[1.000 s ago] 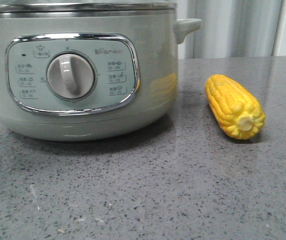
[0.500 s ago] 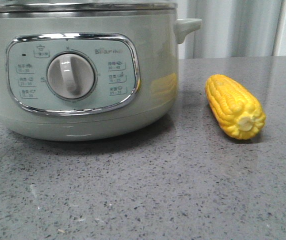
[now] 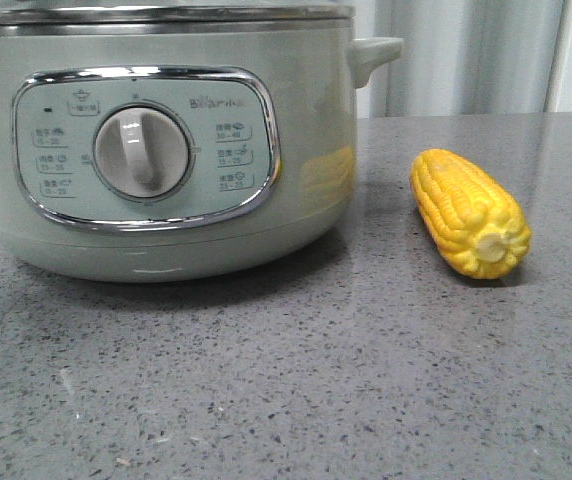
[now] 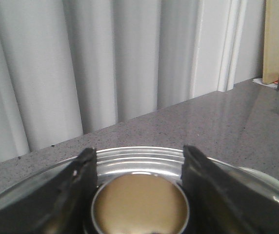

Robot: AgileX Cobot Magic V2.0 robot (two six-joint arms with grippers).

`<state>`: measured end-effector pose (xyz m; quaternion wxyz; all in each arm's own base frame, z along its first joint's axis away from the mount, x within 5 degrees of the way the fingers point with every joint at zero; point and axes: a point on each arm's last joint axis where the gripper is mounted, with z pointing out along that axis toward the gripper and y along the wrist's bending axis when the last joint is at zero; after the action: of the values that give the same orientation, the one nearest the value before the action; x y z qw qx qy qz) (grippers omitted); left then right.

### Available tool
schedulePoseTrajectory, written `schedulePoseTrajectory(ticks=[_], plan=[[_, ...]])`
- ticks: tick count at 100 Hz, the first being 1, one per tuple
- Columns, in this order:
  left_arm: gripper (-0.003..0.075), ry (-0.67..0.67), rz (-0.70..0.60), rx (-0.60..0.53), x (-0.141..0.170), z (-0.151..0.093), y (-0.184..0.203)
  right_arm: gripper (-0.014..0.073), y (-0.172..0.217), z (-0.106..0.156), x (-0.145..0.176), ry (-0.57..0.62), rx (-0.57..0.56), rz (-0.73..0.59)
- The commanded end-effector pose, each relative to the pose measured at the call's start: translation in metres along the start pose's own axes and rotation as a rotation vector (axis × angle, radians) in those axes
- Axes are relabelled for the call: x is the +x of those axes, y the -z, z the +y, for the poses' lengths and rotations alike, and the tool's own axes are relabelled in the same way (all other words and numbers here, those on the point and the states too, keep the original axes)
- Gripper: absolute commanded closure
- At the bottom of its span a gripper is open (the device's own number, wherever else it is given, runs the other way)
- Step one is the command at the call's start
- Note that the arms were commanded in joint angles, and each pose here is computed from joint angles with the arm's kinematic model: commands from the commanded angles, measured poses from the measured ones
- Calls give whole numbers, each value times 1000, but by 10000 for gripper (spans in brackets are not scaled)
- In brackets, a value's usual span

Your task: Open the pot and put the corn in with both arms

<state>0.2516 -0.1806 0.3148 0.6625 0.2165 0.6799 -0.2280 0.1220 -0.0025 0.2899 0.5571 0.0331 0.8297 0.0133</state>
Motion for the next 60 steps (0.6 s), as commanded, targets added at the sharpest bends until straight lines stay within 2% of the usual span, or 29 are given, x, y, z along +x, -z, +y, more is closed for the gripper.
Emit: schedulePoseTrajectory(ticks=[1, 10, 22, 45, 60], plan=[[531, 14, -143, 9, -27, -3, 3, 669, 2, 0, -16, -2, 3, -105], [615, 14, -149, 10, -28, -3, 3, 669, 2, 0, -16, -2, 3, -105], [680, 14, -160, 11, -29, -3, 3, 669, 2, 0, -16, -2, 3, -105], [684, -3, -207, 22, -38, -4, 9, 669, 2, 0, -16, -2, 3, -105], [684, -10, -255, 25, -55, -5, 14, 669, 2, 0, -16, -2, 3, -105]])
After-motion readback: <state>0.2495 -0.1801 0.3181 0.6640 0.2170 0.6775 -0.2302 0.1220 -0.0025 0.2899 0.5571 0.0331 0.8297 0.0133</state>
